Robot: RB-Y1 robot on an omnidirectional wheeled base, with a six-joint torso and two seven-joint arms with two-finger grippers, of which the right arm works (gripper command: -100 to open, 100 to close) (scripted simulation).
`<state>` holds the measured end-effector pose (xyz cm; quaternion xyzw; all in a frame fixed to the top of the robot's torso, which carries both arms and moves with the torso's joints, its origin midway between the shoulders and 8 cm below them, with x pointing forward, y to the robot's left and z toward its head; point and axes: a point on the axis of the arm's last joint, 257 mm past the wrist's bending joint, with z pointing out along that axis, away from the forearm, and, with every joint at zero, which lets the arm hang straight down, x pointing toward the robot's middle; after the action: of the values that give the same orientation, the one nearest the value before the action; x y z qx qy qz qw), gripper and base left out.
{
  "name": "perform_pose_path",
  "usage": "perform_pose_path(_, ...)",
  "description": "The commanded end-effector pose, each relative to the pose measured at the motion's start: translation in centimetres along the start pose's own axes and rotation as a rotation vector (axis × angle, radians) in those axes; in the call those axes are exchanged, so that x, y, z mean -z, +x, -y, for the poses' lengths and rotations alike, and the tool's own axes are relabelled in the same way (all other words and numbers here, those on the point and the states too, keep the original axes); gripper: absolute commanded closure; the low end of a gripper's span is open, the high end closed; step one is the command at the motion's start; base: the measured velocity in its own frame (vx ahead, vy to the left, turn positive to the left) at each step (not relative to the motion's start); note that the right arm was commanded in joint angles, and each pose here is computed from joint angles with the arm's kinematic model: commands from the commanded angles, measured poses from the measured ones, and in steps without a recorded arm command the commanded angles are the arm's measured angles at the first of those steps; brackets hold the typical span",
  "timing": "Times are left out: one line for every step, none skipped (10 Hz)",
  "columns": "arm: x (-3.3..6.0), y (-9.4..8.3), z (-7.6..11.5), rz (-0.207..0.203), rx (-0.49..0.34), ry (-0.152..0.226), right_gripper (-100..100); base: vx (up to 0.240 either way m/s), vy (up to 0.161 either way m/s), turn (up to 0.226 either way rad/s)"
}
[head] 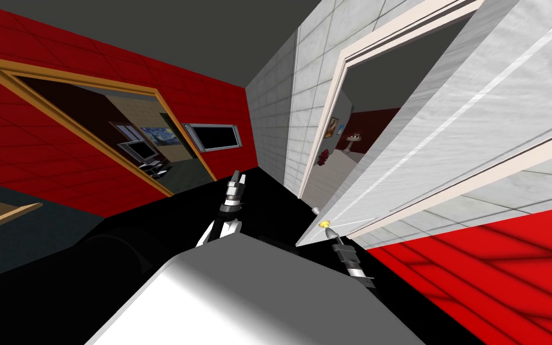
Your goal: Pull the door open
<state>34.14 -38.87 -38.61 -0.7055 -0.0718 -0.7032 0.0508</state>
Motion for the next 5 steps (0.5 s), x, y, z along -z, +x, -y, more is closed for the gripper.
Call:
perform_pose_path(-0.01,-0.49,2.71,-0.005,-0.029,0.041,-100,-0.039,-0.030,0.036)
perform_pose_path(-0.01,-0.49,2.71,-0.005,-0.029,0.041,-100,-0.054,-0.030,0.042)
perform_pose_path(0.01,-0.49,2.77,-0.006,-0.029,0.043,-100,-0.036,-0.020,0.010)
perform_pose_path(0.01,-0.49,2.77,-0.006,-0.029,0.043,-100,-0.025,-0.016,0.000)
perform_pose_path(0.01,-0.49,2.77,-0.006,-0.029,0.043,-100,-0.011,-0.008,-0.005)
